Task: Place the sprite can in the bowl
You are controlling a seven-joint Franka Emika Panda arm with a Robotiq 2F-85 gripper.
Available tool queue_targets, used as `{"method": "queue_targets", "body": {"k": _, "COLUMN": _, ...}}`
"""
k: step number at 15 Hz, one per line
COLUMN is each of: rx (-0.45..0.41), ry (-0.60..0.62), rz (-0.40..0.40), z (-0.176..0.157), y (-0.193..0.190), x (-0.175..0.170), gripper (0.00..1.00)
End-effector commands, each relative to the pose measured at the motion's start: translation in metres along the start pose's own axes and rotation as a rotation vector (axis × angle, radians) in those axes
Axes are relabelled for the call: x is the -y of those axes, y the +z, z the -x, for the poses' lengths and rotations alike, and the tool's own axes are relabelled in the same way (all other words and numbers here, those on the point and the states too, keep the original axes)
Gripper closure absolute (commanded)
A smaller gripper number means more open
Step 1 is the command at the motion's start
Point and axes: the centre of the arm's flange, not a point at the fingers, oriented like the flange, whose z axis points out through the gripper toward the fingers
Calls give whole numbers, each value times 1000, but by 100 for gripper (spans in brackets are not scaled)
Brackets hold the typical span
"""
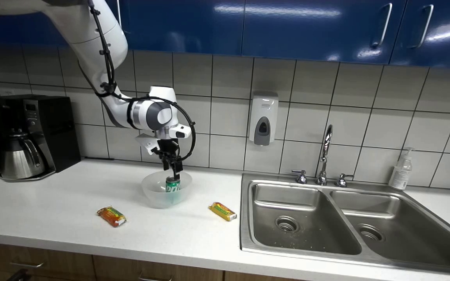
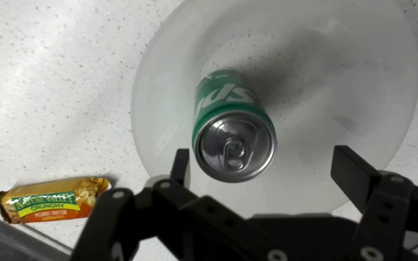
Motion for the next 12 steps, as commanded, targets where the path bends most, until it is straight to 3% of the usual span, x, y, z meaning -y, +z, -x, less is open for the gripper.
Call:
{"method": "queue_targets", "body": {"k": 1, "rx": -9, "ry": -9, "rz": 14, "z": 23, "y": -32, "x": -11, "gripper": 0}}
{"method": "queue_targets", "body": {"k": 12, "rx": 90, "ry": -70, "rz": 25, "z": 104, "y": -91, "x": -63, "gripper": 0}}
